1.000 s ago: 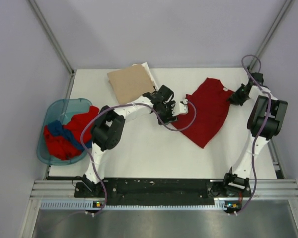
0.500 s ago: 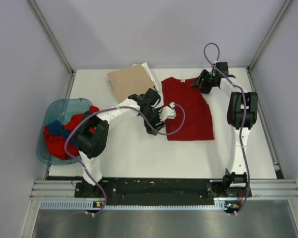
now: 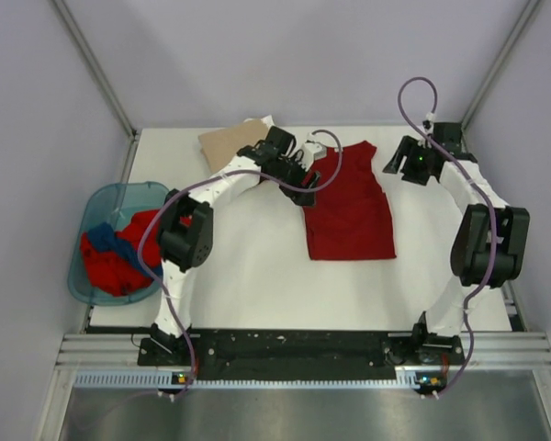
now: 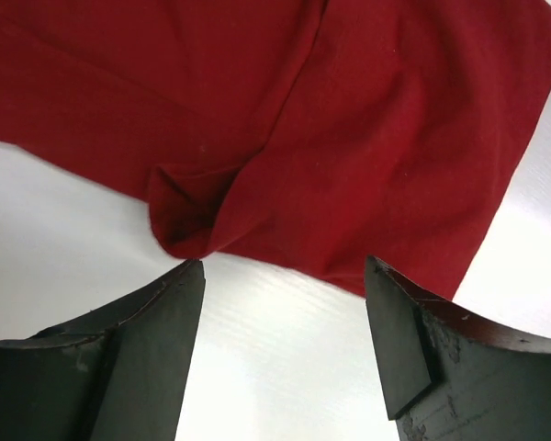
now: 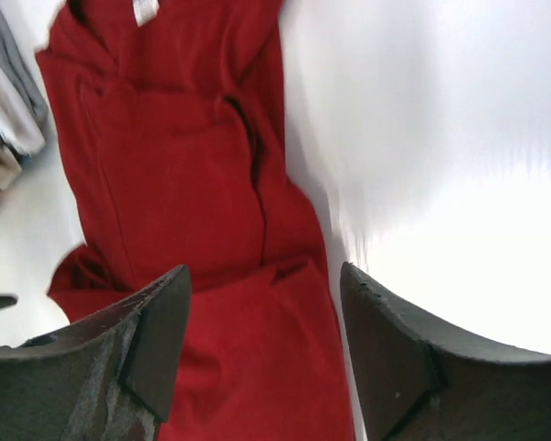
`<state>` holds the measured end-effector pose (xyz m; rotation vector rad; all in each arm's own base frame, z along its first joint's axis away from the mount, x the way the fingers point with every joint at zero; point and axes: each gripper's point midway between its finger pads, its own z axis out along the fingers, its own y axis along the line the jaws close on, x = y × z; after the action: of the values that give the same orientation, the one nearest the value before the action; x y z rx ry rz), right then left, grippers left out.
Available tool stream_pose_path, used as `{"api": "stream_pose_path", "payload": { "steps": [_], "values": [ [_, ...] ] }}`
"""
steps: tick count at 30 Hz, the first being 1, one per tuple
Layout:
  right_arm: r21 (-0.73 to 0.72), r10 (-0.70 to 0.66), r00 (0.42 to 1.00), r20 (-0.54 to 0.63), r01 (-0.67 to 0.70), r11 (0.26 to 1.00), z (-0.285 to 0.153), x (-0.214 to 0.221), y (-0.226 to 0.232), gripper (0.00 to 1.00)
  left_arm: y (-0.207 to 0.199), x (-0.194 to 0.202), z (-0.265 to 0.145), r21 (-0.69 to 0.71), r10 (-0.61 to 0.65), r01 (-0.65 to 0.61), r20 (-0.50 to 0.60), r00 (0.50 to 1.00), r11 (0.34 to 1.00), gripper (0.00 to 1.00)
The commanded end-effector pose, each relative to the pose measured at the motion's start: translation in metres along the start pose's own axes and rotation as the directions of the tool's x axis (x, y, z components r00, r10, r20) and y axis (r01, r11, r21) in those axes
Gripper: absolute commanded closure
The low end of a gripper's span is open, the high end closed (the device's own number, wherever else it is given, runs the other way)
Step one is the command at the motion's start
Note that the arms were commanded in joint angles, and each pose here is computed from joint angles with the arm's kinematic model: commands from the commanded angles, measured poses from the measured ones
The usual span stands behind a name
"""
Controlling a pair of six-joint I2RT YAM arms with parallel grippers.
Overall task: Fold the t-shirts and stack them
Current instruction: Rotate the tshirt 45 degrees, then grab one side of the 2/3 rectangular tshirt with both arms
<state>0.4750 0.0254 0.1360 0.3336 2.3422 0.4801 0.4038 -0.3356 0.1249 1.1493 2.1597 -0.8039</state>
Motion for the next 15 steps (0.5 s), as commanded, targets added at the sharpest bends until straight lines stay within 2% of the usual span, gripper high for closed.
{"api": "stream_pose_path", "payload": {
  "steps": [1, 4, 9, 13, 15],
  "values": [
    [-0.017, -0.031, 0.991, -0.131, 0.029, 0.999, 0.002, 0.059, -0.01, 0.36, -0.003, -0.009, 0.022, 0.029, -0.066, 0.065, 0.019, 0.998, 0.997, 0.25],
    [-0.001, -0.039, 0.985, -0.169, 0.039, 0.999, 0.008, 0.077, -0.019, 0.36, 0.005, -0.007, 0.031, -0.008, -0.073, 0.073, 0.01, 0.997, 0.997, 0.25],
    [-0.08, -0.076, 0.98, -0.183, 0.062, 0.995, 0.027, 0.079, -0.007, 0.39, 0.014, -0.011, 0.043, -0.026, -0.091, 0.091, 0.025, 0.996, 0.995, 0.26],
    [-0.085, -0.096, 0.977, -0.19, 0.081, 0.993, 0.035, 0.08, -0.01, 0.5, 0.019, -0.006, 0.051, -0.037, -0.101, 0.101, 0.008, 0.995, 0.994, 0.29],
    [-0.086, -0.091, 0.976, -0.199, 0.075, 0.993, 0.038, 0.083, -0.011, 0.65, 0.018, 0.0, 0.054, -0.033, -0.104, 0.104, -0.011, 0.995, 0.994, 0.33]
  ]
}}
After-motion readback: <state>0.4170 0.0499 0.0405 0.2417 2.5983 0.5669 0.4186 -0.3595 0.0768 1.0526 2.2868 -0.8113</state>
